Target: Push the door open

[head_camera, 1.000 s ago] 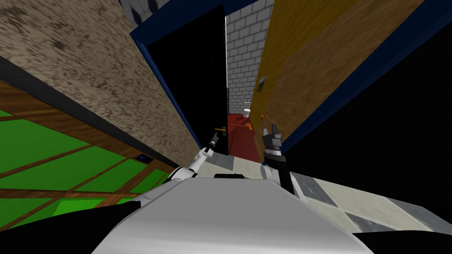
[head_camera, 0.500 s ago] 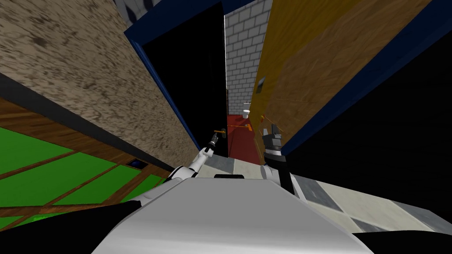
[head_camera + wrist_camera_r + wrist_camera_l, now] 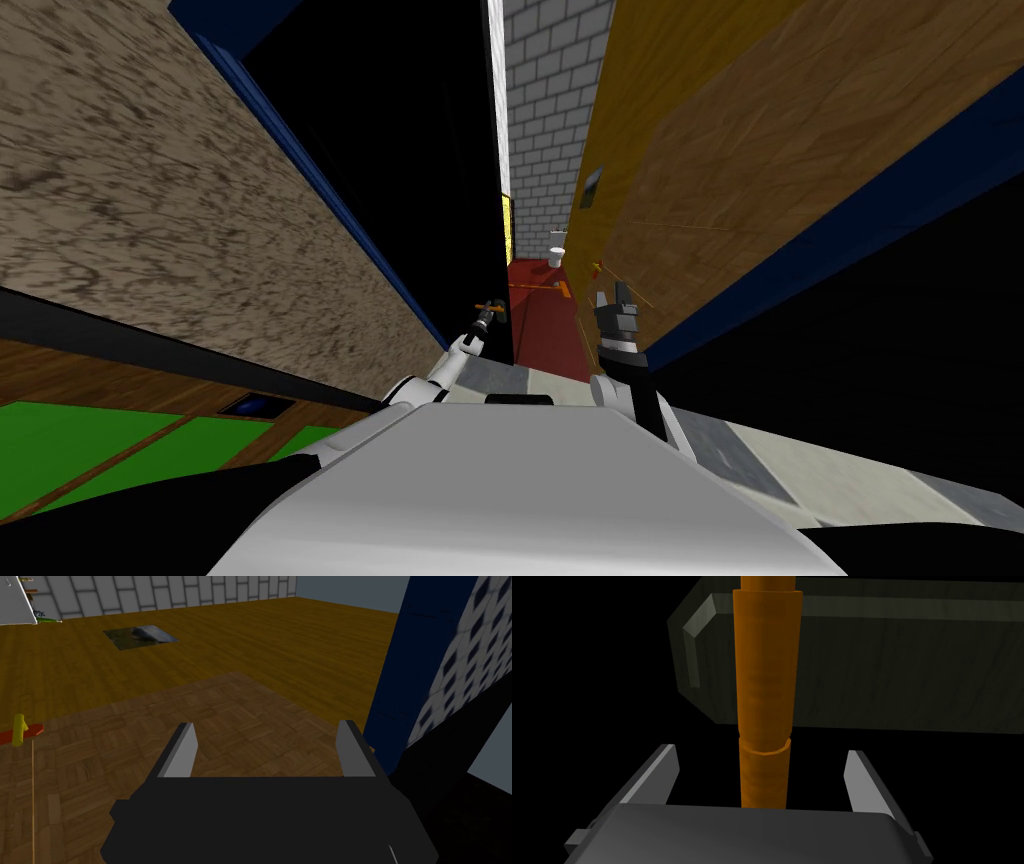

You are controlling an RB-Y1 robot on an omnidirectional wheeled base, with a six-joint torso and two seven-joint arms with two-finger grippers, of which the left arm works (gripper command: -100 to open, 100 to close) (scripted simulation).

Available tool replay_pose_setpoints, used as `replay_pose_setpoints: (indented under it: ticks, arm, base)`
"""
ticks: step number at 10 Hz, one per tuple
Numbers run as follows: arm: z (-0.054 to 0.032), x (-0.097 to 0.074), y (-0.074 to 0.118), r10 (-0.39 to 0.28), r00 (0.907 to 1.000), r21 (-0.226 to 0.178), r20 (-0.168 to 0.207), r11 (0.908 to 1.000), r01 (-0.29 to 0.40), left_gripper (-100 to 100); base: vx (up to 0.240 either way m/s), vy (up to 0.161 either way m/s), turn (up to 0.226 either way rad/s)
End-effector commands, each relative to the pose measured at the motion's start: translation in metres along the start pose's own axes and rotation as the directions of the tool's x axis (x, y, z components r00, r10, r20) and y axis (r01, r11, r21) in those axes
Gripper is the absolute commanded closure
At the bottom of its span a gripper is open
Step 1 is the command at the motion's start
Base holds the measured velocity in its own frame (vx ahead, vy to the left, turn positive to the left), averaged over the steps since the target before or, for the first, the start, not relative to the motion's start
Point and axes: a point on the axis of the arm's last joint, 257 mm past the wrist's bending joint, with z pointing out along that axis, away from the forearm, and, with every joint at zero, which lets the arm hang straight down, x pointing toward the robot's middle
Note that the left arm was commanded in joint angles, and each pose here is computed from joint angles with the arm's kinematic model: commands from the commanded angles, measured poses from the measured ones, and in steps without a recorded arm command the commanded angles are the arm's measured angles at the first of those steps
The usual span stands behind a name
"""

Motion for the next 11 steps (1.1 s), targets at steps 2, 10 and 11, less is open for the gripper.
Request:
replay_pose_setpoints:
  ticks: [2, 10, 11]
  arm:
    - [0.0000, 0.000, 0.000, 0.000, 1.0000, 0.000, 0.000, 1.0000, 0.000, 100]
    - [-0.0001, -0.013, -0.002, 0.002, 0.9997, 0.003, 0.025, 1.0000, -0.002, 100]
    - [-0.0008, -0.018, -0.002, 0.003, 0.9994, 0.003, 0.035, 1.0000, -0.003, 100]
  base:
    - [0.039, -0.009, 0.004]
    - [0.042, -0.020, 0.008]
    - [0.192, -0.073, 0.025]
